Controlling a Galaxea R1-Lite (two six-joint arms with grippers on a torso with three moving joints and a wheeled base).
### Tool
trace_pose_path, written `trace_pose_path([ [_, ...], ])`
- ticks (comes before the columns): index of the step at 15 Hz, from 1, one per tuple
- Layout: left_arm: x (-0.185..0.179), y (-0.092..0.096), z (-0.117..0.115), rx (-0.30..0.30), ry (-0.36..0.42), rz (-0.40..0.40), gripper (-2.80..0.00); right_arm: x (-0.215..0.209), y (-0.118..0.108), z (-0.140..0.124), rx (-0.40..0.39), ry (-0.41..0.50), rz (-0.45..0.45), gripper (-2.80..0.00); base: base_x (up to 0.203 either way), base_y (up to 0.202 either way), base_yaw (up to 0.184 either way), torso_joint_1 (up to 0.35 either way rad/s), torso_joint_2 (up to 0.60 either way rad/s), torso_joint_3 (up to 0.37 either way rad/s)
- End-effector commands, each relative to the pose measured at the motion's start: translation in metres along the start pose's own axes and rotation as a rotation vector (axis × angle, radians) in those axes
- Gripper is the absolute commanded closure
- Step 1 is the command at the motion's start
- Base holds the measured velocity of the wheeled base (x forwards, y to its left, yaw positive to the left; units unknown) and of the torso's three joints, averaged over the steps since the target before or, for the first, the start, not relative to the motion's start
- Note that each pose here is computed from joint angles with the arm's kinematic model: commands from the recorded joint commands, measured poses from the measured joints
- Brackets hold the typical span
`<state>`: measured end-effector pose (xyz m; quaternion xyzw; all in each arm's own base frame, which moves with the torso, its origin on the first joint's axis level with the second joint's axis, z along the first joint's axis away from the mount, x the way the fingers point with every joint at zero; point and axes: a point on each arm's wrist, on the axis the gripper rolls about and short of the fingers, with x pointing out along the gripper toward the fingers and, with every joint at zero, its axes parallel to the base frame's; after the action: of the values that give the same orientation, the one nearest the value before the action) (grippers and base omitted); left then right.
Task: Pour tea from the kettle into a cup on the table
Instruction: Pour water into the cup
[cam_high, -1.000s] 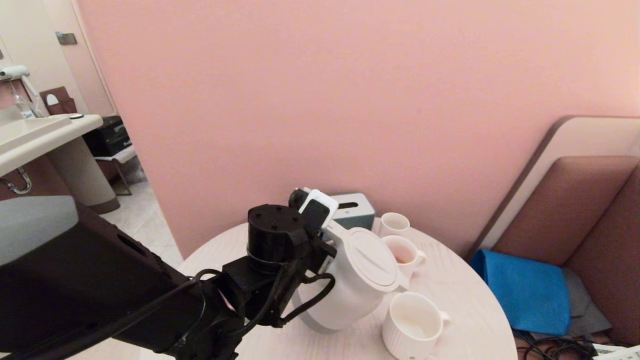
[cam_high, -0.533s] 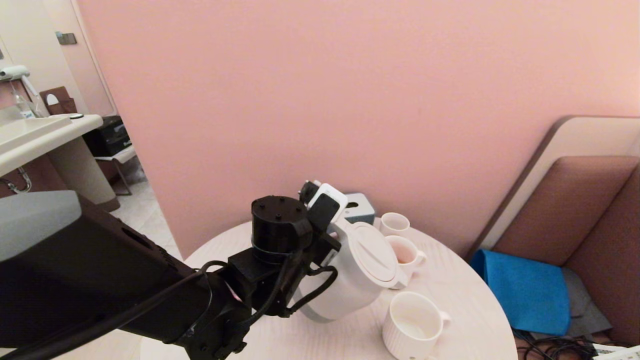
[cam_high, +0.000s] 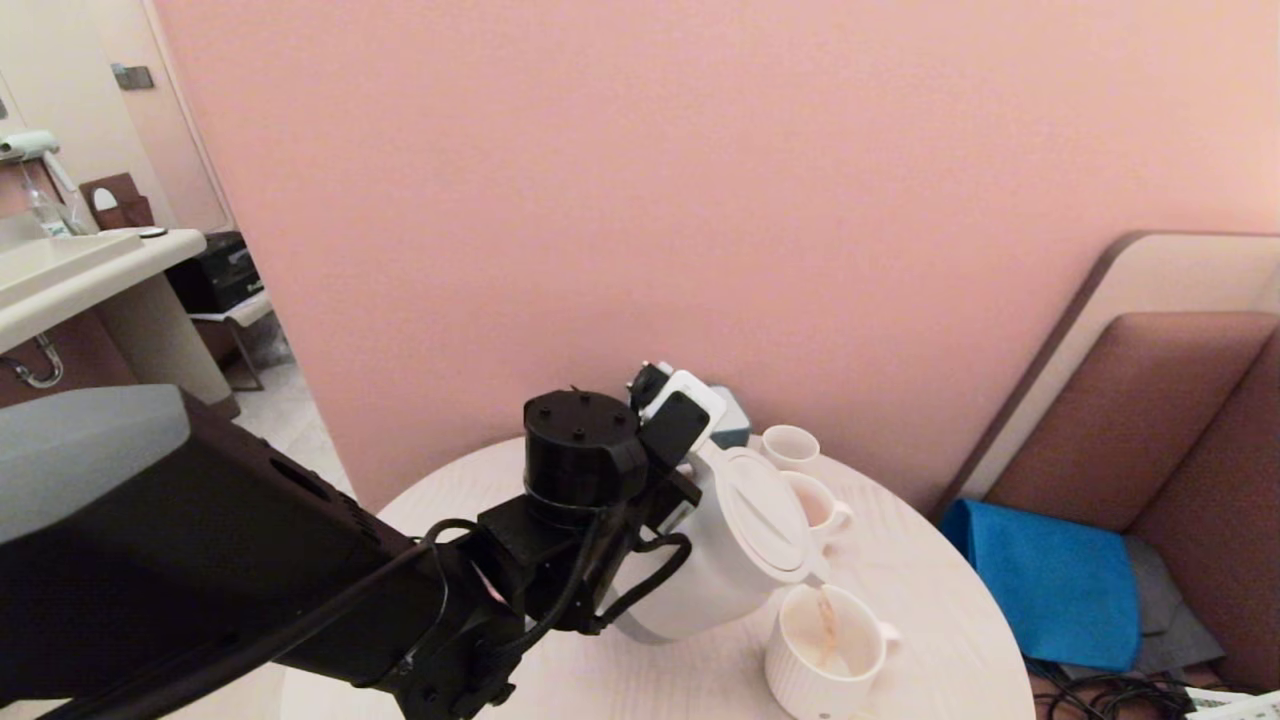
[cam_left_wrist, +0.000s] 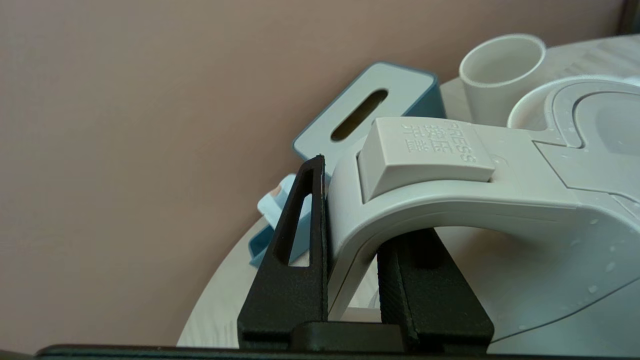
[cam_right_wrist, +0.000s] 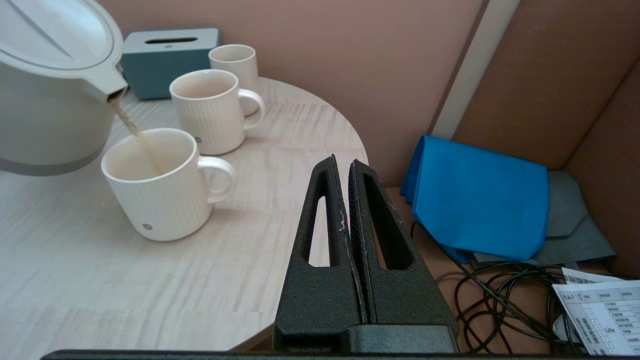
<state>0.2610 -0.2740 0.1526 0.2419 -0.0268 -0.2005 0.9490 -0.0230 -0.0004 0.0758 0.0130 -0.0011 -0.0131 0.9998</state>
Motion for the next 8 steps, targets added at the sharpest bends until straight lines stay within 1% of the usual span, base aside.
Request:
trace_pose_path([
  [1, 0.0017, -0.0029, 0.0008, 0.007, -0.005, 0.0, 0.0, 0.0001, 0.0, -0.0001, 0.0, 0.002, 0.0, 0.0, 0.0, 0.0, 0.0, 0.0, 0.0, 0.0],
  [4, 0.002, -0.0047, -0.0002, 0.021, -0.002, -0.003, 0.0, 0.0001, 0.0, 0.0001, 0.0, 0.0, 0.0, 0.0, 0.0, 0.0, 0.0, 0.0, 0.0, 0.0],
  [8, 0.0019, -0.0049, 0.0, 0.055, -0.004, -0.004, 0.0, 0.0001, 0.0, -0.0001, 0.0, 0.002, 0.0, 0.0, 0.0, 0.0, 0.0, 0.0, 0.0, 0.0],
])
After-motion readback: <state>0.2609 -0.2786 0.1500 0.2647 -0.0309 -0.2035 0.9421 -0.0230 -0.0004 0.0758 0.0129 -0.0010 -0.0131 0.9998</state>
